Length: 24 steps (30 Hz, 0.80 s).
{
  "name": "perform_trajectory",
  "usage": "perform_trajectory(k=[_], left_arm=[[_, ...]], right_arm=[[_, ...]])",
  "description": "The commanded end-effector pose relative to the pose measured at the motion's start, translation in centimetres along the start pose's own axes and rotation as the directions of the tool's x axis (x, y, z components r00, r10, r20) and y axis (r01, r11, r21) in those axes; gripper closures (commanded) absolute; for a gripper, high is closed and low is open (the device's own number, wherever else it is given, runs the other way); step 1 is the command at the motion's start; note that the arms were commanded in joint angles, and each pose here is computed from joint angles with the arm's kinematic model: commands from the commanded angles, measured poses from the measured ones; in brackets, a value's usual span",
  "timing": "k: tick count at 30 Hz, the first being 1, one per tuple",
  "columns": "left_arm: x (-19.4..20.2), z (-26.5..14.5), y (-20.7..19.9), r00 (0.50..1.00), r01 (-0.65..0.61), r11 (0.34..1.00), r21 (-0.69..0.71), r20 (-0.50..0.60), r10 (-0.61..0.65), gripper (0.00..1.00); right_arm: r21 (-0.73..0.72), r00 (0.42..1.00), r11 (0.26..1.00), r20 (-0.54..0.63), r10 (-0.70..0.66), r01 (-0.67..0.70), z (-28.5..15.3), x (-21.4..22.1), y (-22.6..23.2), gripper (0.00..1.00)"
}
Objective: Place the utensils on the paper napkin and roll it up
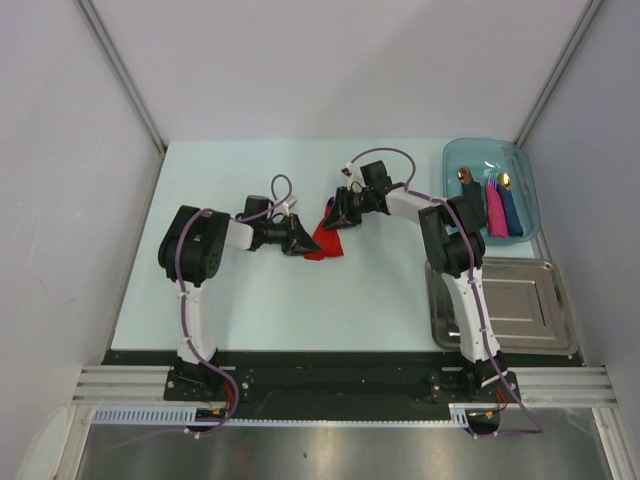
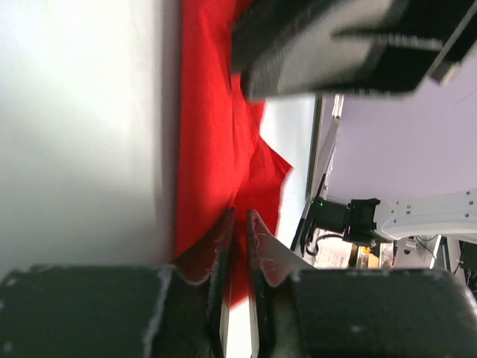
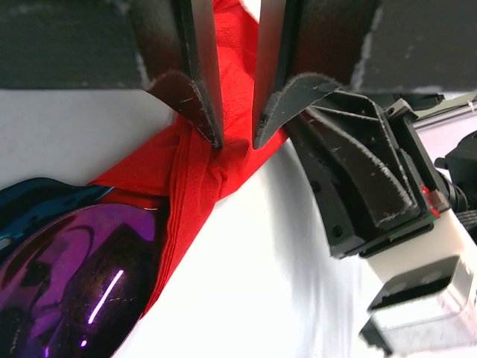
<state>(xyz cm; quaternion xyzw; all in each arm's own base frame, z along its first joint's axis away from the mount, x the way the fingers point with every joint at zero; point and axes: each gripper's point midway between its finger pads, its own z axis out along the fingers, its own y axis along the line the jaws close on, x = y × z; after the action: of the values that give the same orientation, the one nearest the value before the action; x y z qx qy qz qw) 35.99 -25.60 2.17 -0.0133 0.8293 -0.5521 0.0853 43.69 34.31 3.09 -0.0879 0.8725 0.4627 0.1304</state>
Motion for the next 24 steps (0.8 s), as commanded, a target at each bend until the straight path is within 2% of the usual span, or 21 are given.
perform_trajectory(k=[1, 8, 9, 11, 13, 16, 19, 22, 24], left_arm=[[2.3, -1.3, 0.0, 1.0, 0.009, 1.0, 0.0, -0.018, -0.009, 0.83], [4.3, -1.6, 1.3, 0.997, 0.044, 0.998, -0.046, -0.056, -0.047, 0.83], [4.7, -1.7, 2.2, 0.995, 0.067, 0.994, -0.086, -0.063, -0.072, 0.85], [4.5, -1.6, 2.3, 0.995, 0.075, 0.994, -0.076, -0.062, -0.08, 0.87], [3.9, -1.9, 0.4, 0.998, 0.031, 0.999, -0.025, -0.055, -0.032, 0.86], [2.6, -2.9, -4.6, 0.995, -0.095, 0.988, 0.122, -0.03, 0.1, 0.84], [1.2, -3.7, -7.7, 0.983, -0.178, 0.967, 0.181, -0.009, 0.183, 0.84], [-0.5, -3.8, -8.8, 0.978, -0.21, 0.963, 0.166, 0.027, 0.209, 0.83], [-1.1, -3.1, -7.9, 0.982, -0.191, 0.971, 0.146, 0.034, 0.188, 0.82]], right_arm=[[0.117, 1.0, 0.993, -0.023, 0.012, -0.009, 1.2, 1.4, -4.7, 0.73], [0.136, 1.0, 0.991, -0.029, -0.007, 0.011, 1.4, 1.5, -5.3, 0.75], [0.133, 0.999, 0.991, -0.033, -0.01, 0.014, 1.4, 1.6, -5.2, 0.75], [0.134, 0.999, 0.99, -0.037, -0.028, 0.033, 1.5, 1.7, -5.0, 0.75], [0.132, 0.998, 0.99, -0.043, -0.044, 0.049, 1.7, 1.9, -4.8, 0.75], [0.129, 0.996, 0.989, -0.049, -0.073, 0.079, 1.7, 2.0, -4.6, 0.75], [0.125, 0.993, 0.986, -0.058, -0.103, 0.11, 1.8, 2.2, -4.4, 0.75], [0.123, 0.991, 0.985, -0.057, -0.118, 0.125, 1.8, 2.0, -4.4, 0.75], [0.122, 0.991, 0.985, -0.061, -0.118, 0.124, 1.8, 2.0, -4.5, 0.75]])
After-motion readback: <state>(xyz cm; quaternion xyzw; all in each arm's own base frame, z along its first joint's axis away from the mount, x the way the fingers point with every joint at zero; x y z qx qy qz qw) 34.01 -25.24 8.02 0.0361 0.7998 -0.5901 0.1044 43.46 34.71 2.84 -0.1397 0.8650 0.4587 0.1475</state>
